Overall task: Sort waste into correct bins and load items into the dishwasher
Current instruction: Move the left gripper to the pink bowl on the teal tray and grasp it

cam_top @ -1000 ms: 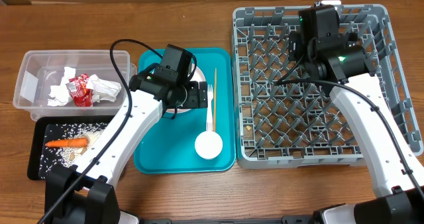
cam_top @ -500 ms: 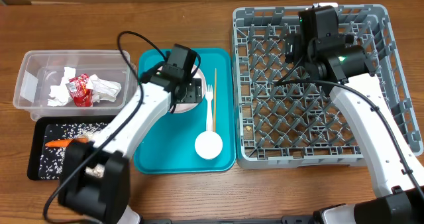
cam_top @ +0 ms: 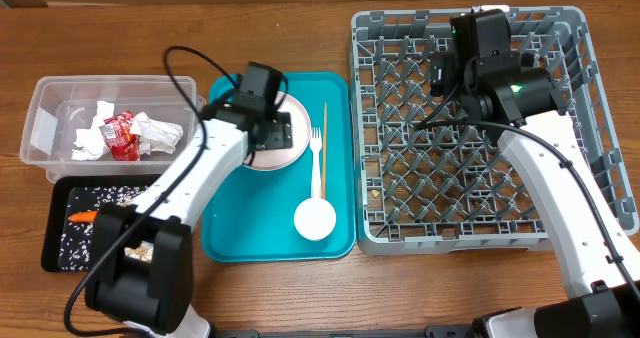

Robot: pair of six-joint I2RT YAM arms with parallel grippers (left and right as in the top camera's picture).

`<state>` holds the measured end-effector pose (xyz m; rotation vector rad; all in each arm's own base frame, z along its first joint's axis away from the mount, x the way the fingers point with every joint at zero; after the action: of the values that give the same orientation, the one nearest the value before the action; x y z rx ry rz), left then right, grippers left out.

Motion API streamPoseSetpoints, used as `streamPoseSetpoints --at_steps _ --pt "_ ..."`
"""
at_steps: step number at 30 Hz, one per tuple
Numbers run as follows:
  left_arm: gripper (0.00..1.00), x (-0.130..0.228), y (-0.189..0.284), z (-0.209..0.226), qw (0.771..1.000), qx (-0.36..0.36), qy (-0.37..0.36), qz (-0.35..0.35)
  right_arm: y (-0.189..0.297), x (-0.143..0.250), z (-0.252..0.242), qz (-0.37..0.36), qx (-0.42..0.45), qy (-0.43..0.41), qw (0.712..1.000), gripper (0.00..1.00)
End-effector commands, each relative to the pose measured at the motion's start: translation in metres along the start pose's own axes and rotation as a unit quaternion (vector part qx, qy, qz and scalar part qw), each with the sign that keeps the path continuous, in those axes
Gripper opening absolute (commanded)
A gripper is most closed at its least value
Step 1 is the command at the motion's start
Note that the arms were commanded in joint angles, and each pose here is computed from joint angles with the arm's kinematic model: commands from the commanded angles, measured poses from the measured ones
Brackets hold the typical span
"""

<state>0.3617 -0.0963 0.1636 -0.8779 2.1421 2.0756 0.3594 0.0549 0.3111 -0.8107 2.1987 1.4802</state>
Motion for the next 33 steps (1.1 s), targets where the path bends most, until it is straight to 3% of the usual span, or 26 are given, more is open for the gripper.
streamPoseSetpoints --at_steps 1,12,22,25,28,31,33 --pt "0.88 -0.021 0.015 0.010 0.999 0.014 0.025 -0.026 0.009 -0.001 -0.004 -0.011 -0.001 -0.009 1.000 1.00" --pt "0.88 -0.025 0.002 0.022 0.999 0.013 0.044 -0.004 0.009 -0.001 -0.004 -0.011 -0.003 -0.009 1.000 1.00" --pt "0.87 -0.007 -0.049 0.025 0.997 -0.027 0.038 0.054 0.009 -0.001 -0.002 -0.012 -0.015 -0.009 1.000 1.00" --pt "0.73 -0.009 -0.048 0.024 0.998 -0.023 0.038 0.051 0.009 -0.001 -0.002 -0.012 -0.015 -0.009 1.000 1.00" --pt "0.44 -0.017 -0.038 0.020 0.998 -0.012 0.040 0.036 0.009 -0.001 -0.002 -0.012 -0.015 -0.010 1.000 1.00" --pt "0.41 -0.028 -0.020 0.016 0.999 0.000 0.043 0.018 0.009 -0.001 -0.002 -0.012 -0.015 -0.010 1.000 1.00" --pt "0.33 -0.035 -0.008 0.014 0.999 0.009 0.045 0.005 0.009 -0.001 -0.002 -0.012 -0.015 -0.010 1.000 1.00"
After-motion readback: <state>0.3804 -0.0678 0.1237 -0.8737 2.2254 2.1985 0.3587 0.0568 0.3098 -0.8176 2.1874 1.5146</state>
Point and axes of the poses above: each gripper's point midway between its finger pads, its own y axis back along the fingers, its own z axis along the line the jaws close on, x = y × z, the point moved 9 cm from there along y, back along the fingers, and after that the axes turned 15 degrees about y, right-handed, at the moved point
